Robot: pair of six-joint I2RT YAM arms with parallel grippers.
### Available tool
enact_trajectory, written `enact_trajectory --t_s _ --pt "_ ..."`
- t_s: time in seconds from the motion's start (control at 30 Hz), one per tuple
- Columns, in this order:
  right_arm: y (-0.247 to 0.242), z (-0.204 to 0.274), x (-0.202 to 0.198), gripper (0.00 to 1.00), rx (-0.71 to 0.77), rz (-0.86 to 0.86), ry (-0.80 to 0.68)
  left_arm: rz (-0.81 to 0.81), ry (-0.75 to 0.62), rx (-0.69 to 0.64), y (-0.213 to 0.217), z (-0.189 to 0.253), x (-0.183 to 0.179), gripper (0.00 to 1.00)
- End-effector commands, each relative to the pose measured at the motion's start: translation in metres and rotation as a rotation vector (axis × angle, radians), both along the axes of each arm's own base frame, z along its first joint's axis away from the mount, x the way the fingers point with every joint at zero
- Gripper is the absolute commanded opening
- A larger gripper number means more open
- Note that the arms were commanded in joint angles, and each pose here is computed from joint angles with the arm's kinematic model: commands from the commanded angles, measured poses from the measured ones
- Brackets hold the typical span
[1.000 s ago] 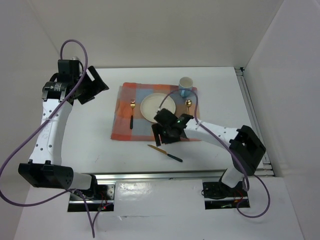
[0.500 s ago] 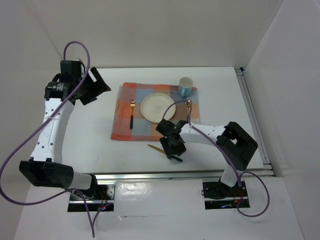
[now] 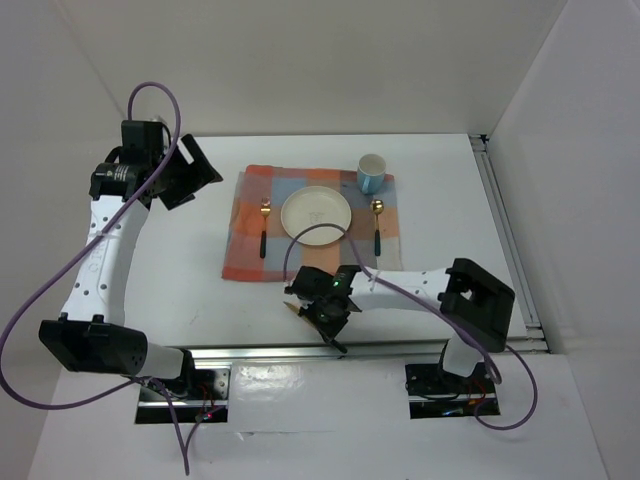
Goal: Set the dinner table for one person
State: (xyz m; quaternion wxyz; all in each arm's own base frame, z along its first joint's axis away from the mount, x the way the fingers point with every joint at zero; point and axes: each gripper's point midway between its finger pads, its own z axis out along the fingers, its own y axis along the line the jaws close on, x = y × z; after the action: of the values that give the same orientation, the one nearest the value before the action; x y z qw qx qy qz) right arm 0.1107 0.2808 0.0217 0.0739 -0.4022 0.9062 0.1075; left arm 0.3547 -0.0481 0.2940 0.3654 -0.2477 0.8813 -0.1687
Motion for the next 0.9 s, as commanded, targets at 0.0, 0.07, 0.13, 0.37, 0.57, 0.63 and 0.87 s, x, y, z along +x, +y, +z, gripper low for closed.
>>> enact_trajectory --t_s 0.0,0.07,0.13,0.37,0.57,0.63,0.87 --pt "0.022 0.051 0.012 0.00 0.142 0.070 -0.064 -0.006 -0.039 -0.018 -0.002 0.009 0.007 0.92" --pt "0.027 0.073 0.020 0.00 0.176 0.037 -0.110 -0.006 -0.039 -0.018 -0.002 0.009 0.007 0.92" --pt "0.021 0.088 0.049 0.00 0.192 -0.086 -0.173 -0.006 -0.039 -0.018 -0.002 0.009 0.007 0.92" --pt "-0.045 0.115 0.159 0.00 0.302 -0.700 -0.251 -0.006 -0.036 -0.018 -0.002 0.008 0.007 0.92" --pt "-0.070 0.094 0.243 0.00 0.302 -0.862 -0.251 -0.026 -0.038 -0.010 -0.003 0.008 0.006 0.92" --pt "-0.078 0.068 0.257 0.00 0.222 -0.879 -0.238 -0.033 -0.040 -0.002 -0.002 0.010 0.005 0.92" --pt "-0.095 0.051 0.308 0.00 0.256 -0.928 -0.241 -0.025 -0.009 0.005 -0.001 0.000 0.005 0.92"
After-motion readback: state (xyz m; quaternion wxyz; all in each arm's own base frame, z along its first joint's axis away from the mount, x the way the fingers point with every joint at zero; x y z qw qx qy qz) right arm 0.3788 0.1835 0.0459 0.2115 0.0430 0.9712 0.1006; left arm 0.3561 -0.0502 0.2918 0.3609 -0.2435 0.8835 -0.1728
